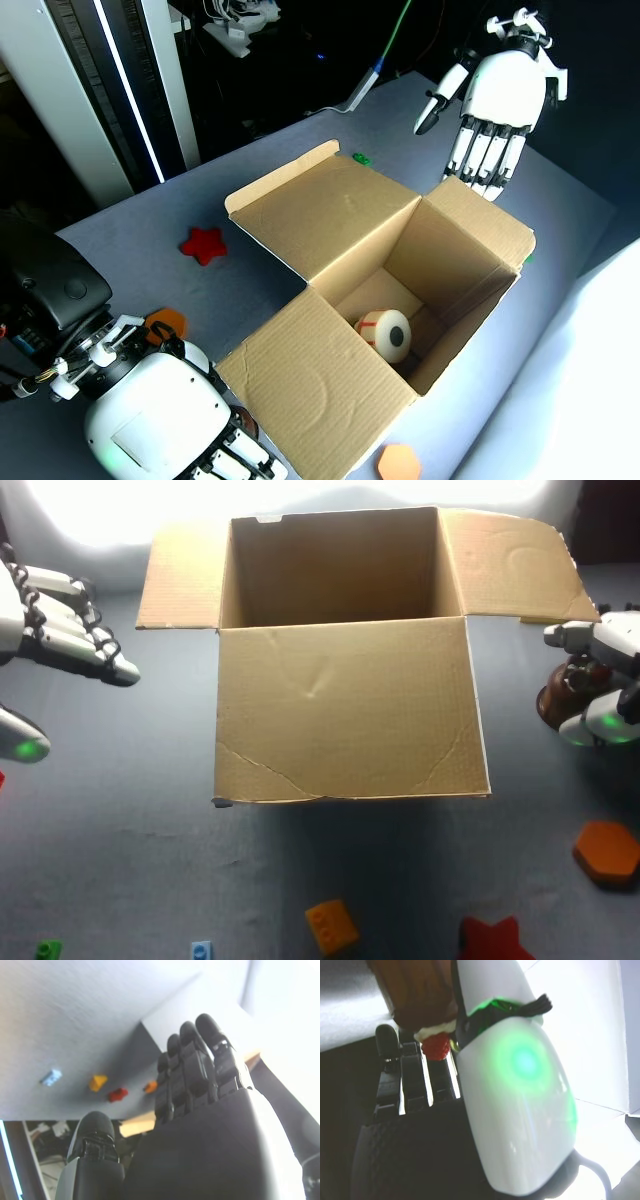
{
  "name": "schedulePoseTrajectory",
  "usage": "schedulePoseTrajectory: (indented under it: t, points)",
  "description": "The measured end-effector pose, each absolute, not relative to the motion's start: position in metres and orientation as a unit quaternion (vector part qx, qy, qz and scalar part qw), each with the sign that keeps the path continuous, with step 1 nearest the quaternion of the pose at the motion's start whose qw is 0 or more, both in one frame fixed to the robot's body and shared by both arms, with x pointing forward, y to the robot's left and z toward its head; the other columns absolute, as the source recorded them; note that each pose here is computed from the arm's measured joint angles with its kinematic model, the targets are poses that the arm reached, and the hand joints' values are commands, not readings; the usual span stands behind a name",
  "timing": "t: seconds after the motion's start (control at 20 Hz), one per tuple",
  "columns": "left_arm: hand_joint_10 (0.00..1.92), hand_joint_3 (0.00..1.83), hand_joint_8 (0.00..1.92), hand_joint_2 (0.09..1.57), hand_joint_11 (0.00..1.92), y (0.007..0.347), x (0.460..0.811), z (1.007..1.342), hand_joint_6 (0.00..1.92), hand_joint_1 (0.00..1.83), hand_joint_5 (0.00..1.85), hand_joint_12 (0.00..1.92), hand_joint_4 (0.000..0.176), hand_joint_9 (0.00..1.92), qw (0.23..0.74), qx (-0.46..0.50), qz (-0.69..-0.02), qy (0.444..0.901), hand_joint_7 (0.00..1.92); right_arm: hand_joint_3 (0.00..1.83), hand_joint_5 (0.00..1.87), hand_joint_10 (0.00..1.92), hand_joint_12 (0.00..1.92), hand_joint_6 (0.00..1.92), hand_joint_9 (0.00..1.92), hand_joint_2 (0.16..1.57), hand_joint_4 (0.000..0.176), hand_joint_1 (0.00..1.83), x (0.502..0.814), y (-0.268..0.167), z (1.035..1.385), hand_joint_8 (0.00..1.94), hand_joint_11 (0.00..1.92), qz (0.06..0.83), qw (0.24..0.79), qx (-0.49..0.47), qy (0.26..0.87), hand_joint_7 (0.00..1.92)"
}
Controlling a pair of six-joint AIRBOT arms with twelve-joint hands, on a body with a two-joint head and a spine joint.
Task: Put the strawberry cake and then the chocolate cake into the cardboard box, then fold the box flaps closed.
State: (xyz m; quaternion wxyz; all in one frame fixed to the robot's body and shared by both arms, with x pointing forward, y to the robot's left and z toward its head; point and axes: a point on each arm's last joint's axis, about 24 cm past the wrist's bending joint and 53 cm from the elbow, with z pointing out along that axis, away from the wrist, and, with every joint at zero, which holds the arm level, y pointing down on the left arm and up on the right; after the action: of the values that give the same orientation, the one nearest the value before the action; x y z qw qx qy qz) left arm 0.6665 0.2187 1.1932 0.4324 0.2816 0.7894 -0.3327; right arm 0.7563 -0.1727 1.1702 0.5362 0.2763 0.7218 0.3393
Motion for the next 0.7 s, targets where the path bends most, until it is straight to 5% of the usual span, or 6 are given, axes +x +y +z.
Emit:
schedulePoseTrajectory:
  t: [0.3,0.35,0.4,0.5,0.7]
  points:
    - [0.01,0.00,0.00,1.25,0.00,0.223,0.673,1.193,0.00,0.00,0.24,0.99,0.000,0.35,0.444,0.271,-0.326,0.790,0.33,0.01,0.33,0.03,1.06,0.02,0.40,1.03,0.000,1.08,0.756,-0.178,1.169,0.02,0.00,0.334,0.539,0.276,0.722,0.45]
    - [0.01,0.00,0.00,1.25,0.00,0.223,0.673,1.193,0.00,0.00,0.24,1.01,0.000,0.35,0.444,0.271,-0.325,0.790,0.33,0.01,0.47,0.12,1.34,0.07,0.60,1.04,0.000,1.06,0.756,-0.178,1.169,0.08,0.00,0.334,0.539,0.275,0.722,0.64]
    - [0.01,0.00,0.00,1.26,0.00,0.223,0.673,1.193,0.01,0.00,0.26,1.03,0.000,0.35,0.446,0.269,-0.327,0.789,0.34,0.00,0.95,1.13,1.88,0.85,0.75,1.11,0.000,1.23,0.756,-0.178,1.169,1.05,0.23,0.334,0.539,0.276,0.722,1.01]
    - [0.01,0.00,0.01,1.25,0.00,0.223,0.673,1.194,0.01,0.00,0.27,1.03,0.000,0.36,0.446,0.262,-0.335,0.788,0.35,0.00,0.89,1.39,1.92,0.97,0.74,1.13,0.000,1.25,0.757,-0.179,1.171,1.14,0.29,0.332,0.544,0.271,0.721,1.03]
    - [0.01,0.00,0.00,1.25,0.00,0.231,0.673,1.189,0.00,0.00,0.26,1.03,0.000,0.36,0.444,0.261,-0.326,0.793,0.35,0.00,0.90,1.41,1.92,0.94,0.74,1.13,0.000,1.25,0.757,-0.180,1.173,1.14,0.25,0.333,0.546,0.269,0.720,1.03]
